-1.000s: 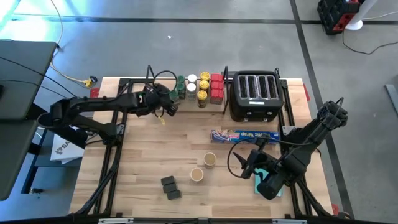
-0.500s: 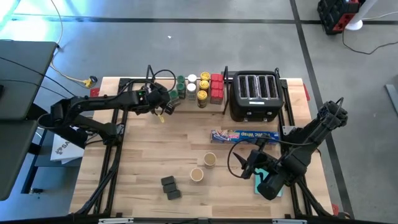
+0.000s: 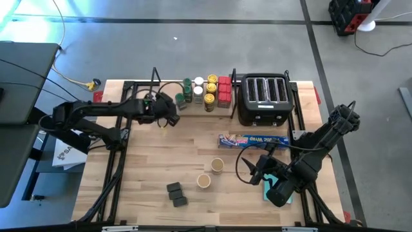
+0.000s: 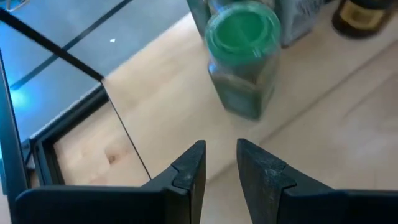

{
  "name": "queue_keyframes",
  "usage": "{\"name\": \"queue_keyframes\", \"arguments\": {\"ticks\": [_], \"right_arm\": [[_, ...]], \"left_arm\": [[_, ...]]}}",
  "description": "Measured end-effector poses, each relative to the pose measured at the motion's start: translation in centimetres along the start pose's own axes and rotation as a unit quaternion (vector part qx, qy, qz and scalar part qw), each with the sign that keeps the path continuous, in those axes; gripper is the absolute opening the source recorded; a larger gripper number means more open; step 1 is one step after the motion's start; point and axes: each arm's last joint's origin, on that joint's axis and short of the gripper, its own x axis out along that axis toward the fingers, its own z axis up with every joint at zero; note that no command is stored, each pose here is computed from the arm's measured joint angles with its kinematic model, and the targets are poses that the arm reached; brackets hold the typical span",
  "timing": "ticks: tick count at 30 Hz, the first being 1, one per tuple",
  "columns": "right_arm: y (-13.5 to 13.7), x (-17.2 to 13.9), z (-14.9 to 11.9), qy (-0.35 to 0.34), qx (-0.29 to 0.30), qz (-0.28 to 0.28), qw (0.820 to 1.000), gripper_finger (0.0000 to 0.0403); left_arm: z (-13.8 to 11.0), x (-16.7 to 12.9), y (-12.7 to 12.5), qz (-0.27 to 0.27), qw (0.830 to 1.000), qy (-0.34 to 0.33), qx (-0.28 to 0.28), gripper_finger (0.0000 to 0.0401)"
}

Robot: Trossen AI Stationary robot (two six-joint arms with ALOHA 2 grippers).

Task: Shelf spices
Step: Put the green seasoning bottle on the shelf aligned with the other green seasoning bottles

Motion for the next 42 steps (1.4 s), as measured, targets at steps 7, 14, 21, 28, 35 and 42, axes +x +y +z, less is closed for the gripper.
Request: {"name": "queue_keyframes", "arguments": {"ticks": [7, 14, 21, 28, 35, 42], "right_arm": [[0.0, 0.0, 0.1, -0.002, 0.005, 0.0, 1.0, 0.0296], [0.0, 0.0, 0.1, -0.003, 0.002, -0.001, 1.0, 0.0296], [0.0, 0.1, 0.1, -0.004, 0.003, -0.003, 1.0, 0.0296], [0.0, 0.1, 0.1, -0.004, 0.002, -0.004, 1.0, 0.0296], [0.0, 0.1, 0.1, -0.003, 0.001, -0.003, 1.0, 0.0296], [0.0, 0.1, 0.1, -0.003, 0.0, -0.004, 1.0, 0.0296]], "left_arm": [[-3.1, 1.0, -1.0, 0.003, 1.0, 0.012, -0.011, 0.0085], [-5.1, 2.3, -2.3, -0.035, 0.997, -0.031, -0.06, 0.0085], [-5.1, 2.9, -3.2, -0.086, 0.985, -0.092, -0.118, 0.0085], [-4.7, 3.3, -2.9, -0.073, 0.982, -0.113, -0.136, 0.0085], [-4.2, 4.2, -1.9, -0.064, 0.985, -0.101, -0.122, 0.0085], [-3.5, 5.2, -0.6, -0.04, 0.983, -0.096, -0.149, 0.0085]]}}
